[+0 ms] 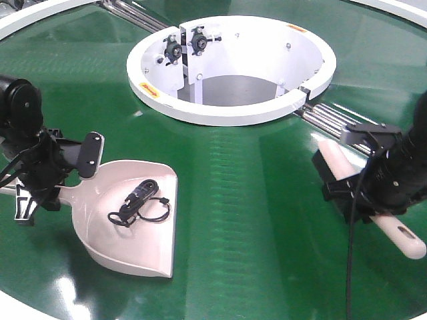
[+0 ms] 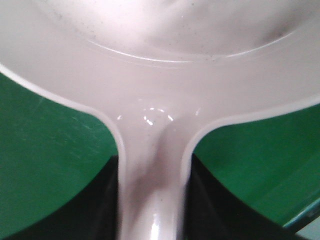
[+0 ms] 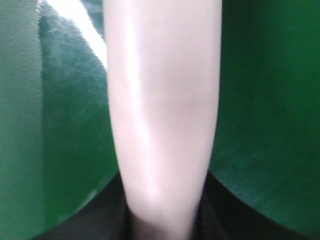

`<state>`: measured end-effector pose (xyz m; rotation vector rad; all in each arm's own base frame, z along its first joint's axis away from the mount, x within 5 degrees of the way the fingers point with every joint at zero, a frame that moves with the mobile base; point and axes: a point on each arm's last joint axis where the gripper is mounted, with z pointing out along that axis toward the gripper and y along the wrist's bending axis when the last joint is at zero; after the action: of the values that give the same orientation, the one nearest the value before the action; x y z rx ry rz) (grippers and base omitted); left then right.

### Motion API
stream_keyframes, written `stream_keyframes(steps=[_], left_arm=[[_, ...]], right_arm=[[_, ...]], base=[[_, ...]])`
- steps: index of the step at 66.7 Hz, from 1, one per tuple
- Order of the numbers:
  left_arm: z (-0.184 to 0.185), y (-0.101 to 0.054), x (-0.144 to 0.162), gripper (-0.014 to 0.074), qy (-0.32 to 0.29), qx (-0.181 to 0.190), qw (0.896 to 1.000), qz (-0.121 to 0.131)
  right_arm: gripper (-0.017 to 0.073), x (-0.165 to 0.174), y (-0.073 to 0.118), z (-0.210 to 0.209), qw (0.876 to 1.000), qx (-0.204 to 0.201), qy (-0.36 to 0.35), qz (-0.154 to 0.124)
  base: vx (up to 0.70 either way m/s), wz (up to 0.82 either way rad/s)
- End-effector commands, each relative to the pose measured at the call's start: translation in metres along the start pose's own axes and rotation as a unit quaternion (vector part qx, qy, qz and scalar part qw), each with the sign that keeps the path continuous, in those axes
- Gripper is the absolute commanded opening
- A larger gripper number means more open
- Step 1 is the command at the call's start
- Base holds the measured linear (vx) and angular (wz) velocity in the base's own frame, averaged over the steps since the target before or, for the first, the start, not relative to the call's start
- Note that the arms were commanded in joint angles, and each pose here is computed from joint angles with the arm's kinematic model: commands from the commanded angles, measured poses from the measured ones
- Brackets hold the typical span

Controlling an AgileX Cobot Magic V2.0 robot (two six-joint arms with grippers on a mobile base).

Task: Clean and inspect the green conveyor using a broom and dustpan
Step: 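Lift the brush away and set it back on the conveyor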

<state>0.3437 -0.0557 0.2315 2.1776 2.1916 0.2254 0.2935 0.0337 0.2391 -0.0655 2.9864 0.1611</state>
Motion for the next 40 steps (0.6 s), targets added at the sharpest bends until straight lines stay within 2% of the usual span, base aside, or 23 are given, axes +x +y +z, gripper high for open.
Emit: stream_keyframes(steps=[1, 9, 31, 40], left_arm=[[-0.024, 0.001, -0.003, -0.0008, -0.015, -0.038, 0.999, -0.003], [-0.024, 0.001, -0.003, -0.0008, -0.015, -0.038, 0.999, -0.003], [-0.024, 0.001, -0.003, -0.0008, -0.015, -0.038, 0.999, -0.003], [-0.024, 0.001, -0.003, -0.0008, -0.015, -0.038, 0.999, -0.003]], right_arm=[[-0.0002, -0.001, -0.006, -0.009, 0.999, 0.0, -0.052, 0.0], [-0.0002, 0.003, -0.01, -0.001, 0.999, 0.017, -0.038, -0.007], [-0.0001, 0.006, -0.01, 0.002, 1.0, 0.016, -0.024, -0.006], [0.0005, 0.007, -0.011, 0.007, 1.0, 0.016, -0.004, -0.019]], base=[[0.0, 0.0], [0.0, 0.0], [0.0, 0.0], [0.0, 0.0]])
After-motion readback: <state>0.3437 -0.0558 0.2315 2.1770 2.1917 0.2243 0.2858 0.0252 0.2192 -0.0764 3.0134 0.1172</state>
